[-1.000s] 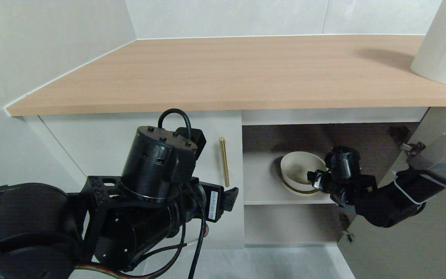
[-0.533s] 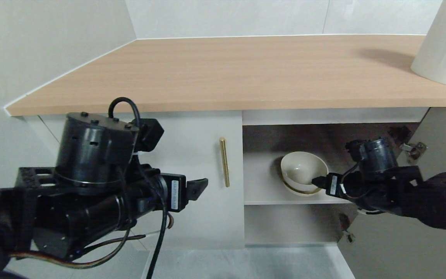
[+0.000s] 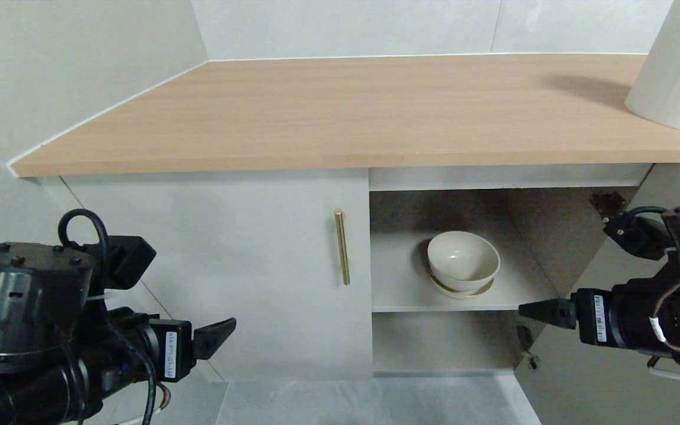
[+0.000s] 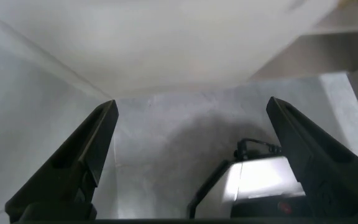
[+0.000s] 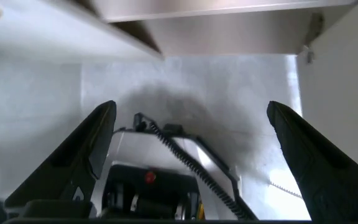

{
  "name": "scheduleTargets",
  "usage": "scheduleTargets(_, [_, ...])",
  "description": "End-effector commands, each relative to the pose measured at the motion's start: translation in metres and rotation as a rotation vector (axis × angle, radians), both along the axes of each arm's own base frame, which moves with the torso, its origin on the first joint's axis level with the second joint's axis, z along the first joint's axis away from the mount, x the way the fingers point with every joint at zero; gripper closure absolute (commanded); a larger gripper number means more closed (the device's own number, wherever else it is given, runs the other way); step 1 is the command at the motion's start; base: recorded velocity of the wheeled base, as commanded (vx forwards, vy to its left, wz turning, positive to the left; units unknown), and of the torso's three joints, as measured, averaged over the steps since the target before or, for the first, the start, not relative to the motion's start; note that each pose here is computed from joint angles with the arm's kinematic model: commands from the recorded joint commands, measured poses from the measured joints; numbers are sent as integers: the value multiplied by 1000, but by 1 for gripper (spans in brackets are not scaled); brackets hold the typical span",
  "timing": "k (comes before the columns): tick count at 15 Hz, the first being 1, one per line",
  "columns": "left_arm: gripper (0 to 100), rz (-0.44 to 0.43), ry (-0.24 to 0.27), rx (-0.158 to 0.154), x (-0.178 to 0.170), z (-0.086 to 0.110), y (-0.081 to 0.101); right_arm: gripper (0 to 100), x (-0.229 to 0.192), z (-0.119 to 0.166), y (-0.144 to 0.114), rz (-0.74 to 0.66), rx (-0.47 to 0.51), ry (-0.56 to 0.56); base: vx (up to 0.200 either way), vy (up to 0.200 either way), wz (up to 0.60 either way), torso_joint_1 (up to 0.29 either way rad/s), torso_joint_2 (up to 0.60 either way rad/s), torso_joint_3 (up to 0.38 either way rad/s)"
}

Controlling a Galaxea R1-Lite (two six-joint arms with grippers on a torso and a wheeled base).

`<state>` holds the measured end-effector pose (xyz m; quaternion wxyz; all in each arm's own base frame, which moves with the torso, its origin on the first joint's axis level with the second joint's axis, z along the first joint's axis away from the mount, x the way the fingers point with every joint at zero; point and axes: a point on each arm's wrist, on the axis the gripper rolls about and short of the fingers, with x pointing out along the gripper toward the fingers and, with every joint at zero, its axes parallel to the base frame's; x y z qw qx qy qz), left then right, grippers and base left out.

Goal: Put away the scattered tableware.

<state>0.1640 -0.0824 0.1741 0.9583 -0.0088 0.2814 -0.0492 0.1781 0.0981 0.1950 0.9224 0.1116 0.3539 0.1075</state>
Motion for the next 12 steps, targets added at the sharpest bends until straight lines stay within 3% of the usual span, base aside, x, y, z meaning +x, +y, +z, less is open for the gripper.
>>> scheduleTargets(1, [0,10,-15,-9,-3,3,4,0,-17,-1,4,58,-1,-11,0,0,0,0,0,0])
scheduleTargets(3, [0,9,5,4,5,-1,-1,0,-18,-2,5,64,-5,-7,0,0,0,0,0,0])
scheduleTargets(12, [0,10,-8,-1,3,2,-1,0,-20,-4,7,80,-12,0,-200,0,0,3,3,1])
